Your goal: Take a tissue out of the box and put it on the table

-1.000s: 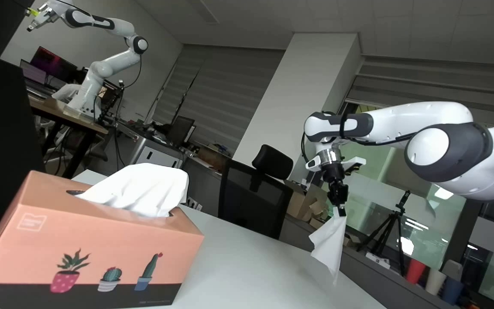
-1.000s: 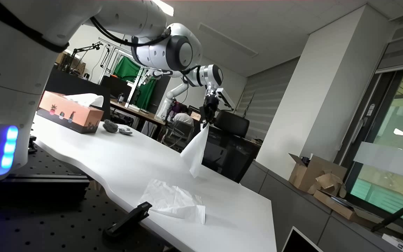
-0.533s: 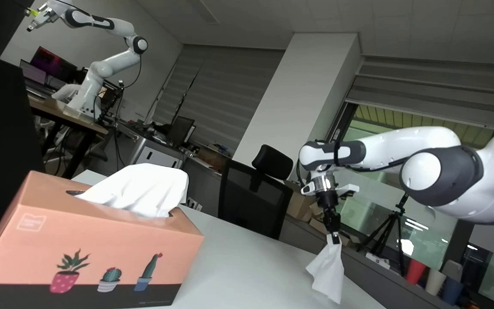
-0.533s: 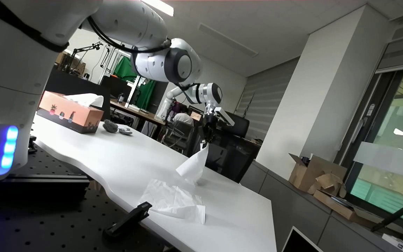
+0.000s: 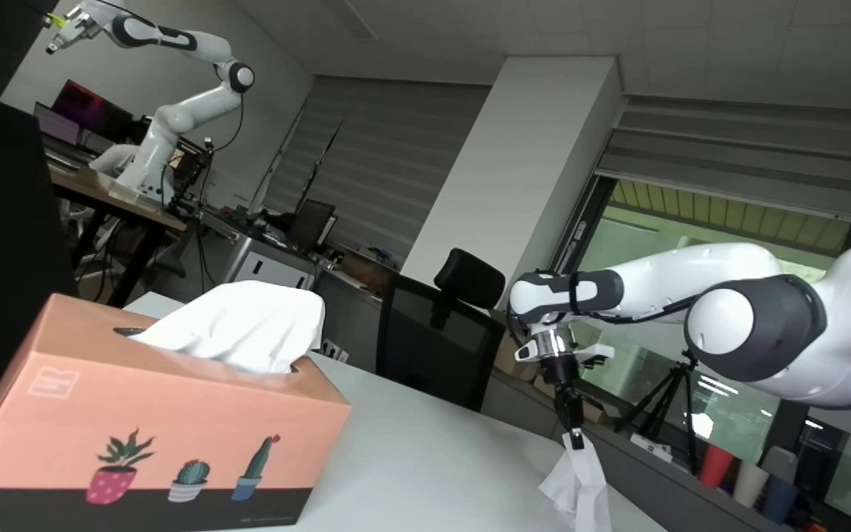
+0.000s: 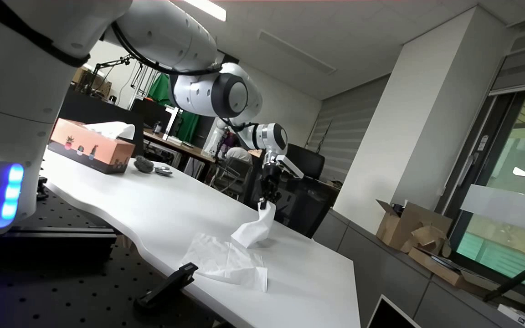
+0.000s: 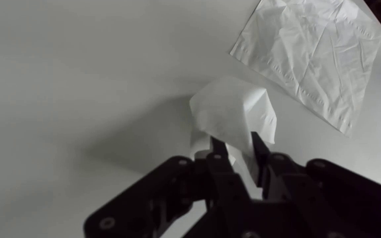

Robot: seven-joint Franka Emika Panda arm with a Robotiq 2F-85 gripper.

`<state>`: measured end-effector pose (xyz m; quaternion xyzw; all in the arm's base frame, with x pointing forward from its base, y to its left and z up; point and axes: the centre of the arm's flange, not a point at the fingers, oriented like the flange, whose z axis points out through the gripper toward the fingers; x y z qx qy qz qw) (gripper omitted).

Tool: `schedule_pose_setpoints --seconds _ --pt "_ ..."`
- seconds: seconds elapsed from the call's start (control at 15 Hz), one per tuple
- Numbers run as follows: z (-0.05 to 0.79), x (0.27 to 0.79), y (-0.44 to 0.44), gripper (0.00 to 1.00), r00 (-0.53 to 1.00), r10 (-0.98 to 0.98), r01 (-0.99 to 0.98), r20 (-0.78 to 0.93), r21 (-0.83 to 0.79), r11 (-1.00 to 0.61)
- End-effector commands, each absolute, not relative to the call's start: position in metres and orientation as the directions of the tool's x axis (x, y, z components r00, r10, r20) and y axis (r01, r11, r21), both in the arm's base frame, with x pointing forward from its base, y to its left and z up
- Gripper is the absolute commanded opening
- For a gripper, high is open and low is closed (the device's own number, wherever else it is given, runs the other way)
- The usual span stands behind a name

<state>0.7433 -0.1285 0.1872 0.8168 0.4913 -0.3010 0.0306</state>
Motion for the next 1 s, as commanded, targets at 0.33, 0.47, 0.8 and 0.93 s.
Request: schedule_pose_setpoints --seconds 0.33,0.47,0.8,0.93 --pt "0.229 0.746 -0.112 0.87 0.374 0.803 0.831 -0.464 -0.217 -0.513" --pt "0.247 0.745 -0.102 0.99 0.381 0.830 0.847 -0.407 -0.205 -0.490" --pt "0.286 0.746 -0.078 1.00 0.359 0.877 0.882 -0.320 -0.191 -0.431" --pt "0.295 0.746 -0.072 1.00 0.346 0.889 0.896 -0.301 -0.176 -0.408"
